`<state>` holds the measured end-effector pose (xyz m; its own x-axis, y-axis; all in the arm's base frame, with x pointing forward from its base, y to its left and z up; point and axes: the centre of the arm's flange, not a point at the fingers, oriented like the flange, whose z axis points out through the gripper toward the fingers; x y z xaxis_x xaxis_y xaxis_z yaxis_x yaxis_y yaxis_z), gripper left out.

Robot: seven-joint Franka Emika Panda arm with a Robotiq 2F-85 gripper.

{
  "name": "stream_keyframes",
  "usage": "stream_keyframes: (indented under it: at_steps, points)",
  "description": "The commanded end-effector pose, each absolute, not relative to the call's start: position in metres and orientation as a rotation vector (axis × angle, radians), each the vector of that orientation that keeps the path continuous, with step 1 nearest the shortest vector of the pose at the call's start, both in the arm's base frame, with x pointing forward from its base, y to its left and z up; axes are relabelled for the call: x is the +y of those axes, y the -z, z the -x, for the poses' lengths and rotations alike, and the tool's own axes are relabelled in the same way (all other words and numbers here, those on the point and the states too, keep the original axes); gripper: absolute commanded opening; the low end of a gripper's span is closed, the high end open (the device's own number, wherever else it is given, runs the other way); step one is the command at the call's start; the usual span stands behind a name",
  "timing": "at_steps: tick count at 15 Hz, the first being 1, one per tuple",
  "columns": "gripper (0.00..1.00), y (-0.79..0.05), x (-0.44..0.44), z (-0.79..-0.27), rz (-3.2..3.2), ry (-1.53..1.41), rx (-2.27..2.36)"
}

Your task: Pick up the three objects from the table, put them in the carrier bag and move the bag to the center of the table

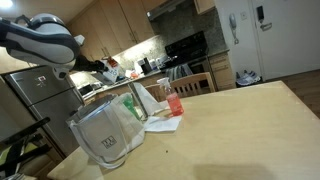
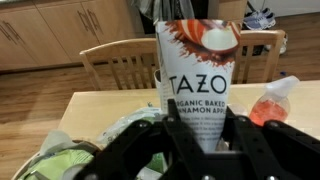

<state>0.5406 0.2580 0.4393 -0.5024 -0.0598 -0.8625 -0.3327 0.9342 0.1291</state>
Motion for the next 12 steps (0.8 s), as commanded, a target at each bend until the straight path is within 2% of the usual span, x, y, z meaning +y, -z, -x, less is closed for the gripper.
stream_keyframes:
  at_steps: [1,7,8,12]
  points:
    - [0.40,-0.439,0.257,-0.541,0.277,-0.341,2.082]
    - [0.40,-0.439,0.255,-0.542,0.273,-0.338,2.082]
    - [0.15,-0.439,0.255,-0.542,0.273,-0.338,2.082]
    - [0.15,-0.439,0.263,-0.524,0.290,-0.358,2.095]
